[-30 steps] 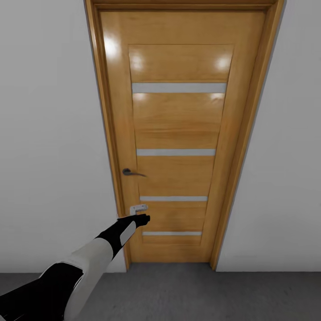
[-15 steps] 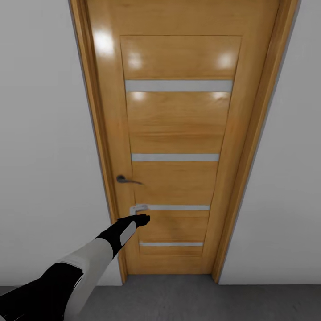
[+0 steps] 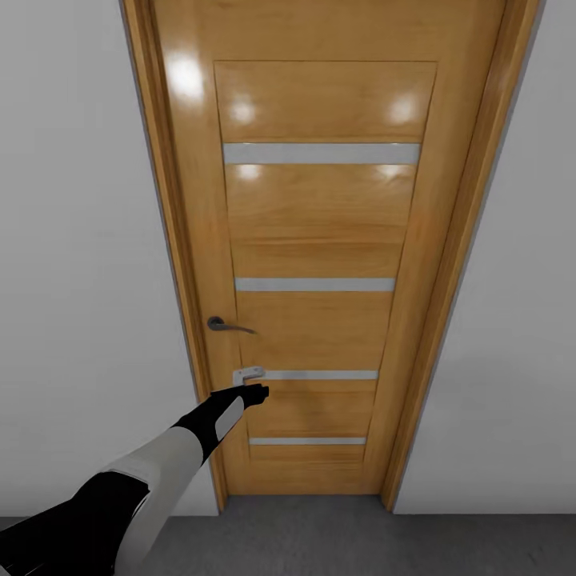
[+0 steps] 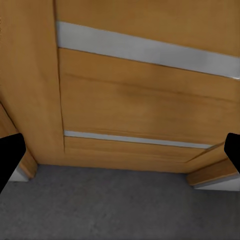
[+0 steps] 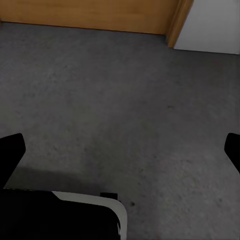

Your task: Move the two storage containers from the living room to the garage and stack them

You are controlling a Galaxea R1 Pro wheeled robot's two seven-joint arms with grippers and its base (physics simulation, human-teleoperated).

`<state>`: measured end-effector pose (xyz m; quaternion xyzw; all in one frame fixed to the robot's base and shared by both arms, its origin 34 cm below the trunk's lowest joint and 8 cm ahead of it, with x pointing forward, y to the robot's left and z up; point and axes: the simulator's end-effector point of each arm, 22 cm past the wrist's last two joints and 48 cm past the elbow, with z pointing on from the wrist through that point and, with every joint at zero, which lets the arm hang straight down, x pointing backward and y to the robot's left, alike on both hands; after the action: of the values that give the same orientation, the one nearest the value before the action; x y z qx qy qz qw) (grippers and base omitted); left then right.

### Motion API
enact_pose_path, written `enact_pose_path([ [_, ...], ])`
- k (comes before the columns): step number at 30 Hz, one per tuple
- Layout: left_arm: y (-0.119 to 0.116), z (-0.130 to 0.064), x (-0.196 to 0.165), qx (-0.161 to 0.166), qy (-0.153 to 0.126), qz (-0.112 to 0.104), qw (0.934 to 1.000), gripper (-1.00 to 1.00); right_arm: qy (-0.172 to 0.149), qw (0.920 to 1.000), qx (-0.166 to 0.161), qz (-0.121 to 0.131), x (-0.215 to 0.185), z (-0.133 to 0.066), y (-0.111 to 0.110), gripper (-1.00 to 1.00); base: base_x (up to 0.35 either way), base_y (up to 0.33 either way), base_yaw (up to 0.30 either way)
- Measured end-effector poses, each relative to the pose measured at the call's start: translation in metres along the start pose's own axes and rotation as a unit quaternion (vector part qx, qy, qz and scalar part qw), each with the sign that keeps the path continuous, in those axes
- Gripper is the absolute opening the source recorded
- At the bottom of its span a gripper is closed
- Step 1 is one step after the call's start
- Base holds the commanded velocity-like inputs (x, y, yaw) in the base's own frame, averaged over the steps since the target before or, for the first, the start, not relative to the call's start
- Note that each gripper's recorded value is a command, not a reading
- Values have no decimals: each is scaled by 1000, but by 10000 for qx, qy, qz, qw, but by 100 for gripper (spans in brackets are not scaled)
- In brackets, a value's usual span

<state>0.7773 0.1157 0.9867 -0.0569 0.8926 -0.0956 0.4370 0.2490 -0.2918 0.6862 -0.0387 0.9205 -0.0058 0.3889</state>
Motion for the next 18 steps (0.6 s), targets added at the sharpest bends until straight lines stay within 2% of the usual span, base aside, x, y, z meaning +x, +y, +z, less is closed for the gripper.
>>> enact_pose_path([
  [18, 1, 0, -2, -41, -19, 29, 10000, 100, 3, 10000, 0, 2, 0, 0, 0, 100, 0, 0, 0],
])
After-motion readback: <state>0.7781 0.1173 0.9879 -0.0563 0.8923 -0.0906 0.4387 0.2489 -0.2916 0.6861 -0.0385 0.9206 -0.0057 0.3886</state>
